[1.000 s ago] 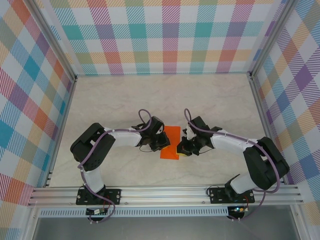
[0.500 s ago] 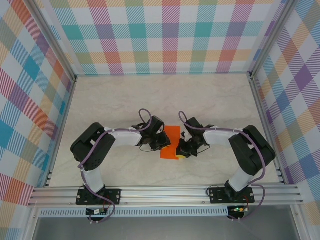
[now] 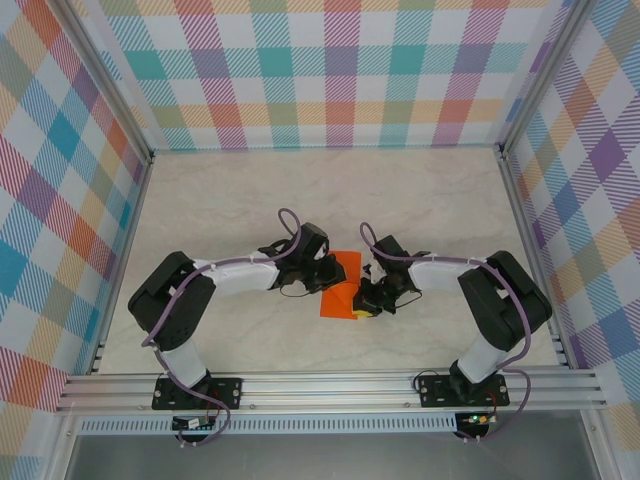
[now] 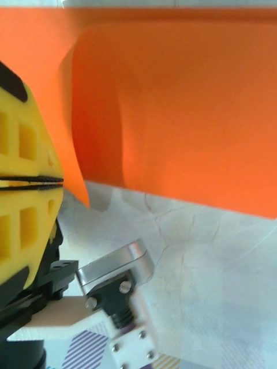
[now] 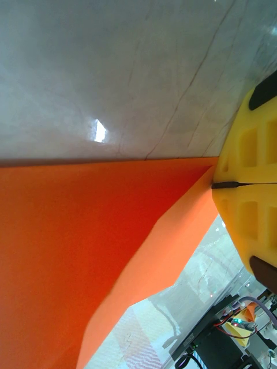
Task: Fold a paper plane with a square sheet of paper (pick it up from the middle)
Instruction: Fold the triangle a second time at the center of the table.
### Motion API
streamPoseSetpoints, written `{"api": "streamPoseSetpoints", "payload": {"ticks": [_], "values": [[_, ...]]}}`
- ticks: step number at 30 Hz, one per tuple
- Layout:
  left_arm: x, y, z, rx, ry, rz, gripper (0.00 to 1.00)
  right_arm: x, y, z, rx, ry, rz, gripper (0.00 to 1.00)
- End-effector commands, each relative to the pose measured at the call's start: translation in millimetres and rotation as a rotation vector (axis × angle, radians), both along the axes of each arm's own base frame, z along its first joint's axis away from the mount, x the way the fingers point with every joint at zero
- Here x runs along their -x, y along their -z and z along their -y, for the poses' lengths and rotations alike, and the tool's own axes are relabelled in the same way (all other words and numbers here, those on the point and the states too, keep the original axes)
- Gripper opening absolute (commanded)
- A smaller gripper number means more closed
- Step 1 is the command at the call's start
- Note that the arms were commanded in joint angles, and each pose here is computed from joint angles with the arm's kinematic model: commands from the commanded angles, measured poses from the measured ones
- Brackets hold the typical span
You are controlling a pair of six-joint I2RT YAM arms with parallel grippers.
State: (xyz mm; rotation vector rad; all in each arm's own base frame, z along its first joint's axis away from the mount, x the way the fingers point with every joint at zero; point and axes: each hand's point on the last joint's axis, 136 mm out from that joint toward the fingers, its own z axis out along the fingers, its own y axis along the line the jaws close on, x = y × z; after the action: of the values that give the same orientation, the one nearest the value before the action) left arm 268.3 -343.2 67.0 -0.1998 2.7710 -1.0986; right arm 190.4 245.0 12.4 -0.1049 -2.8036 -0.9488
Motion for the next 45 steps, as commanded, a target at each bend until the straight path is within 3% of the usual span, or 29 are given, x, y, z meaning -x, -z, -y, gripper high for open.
{"api": "streamPoseSetpoints", "payload": {"ticks": [1,21,25,45], "values": [[24,5,13,0.012,0.073,-0.020,0.08,19,29,23,0.136,0.011,-0.072,0.05],[38,52,9,-0.071,0.080,-0.067,0.04,21,34,24,0.143,0.006,-0.087,0.05],[35,62,-5,-0.150,0.058,-0.046,0.04,24,36,27,0.154,0.005,-0.098,0.04],[10,66,-27,-0.221,-0.012,0.151,0.04,38,52,50,0.276,-0.036,-0.133,0.00]]}}
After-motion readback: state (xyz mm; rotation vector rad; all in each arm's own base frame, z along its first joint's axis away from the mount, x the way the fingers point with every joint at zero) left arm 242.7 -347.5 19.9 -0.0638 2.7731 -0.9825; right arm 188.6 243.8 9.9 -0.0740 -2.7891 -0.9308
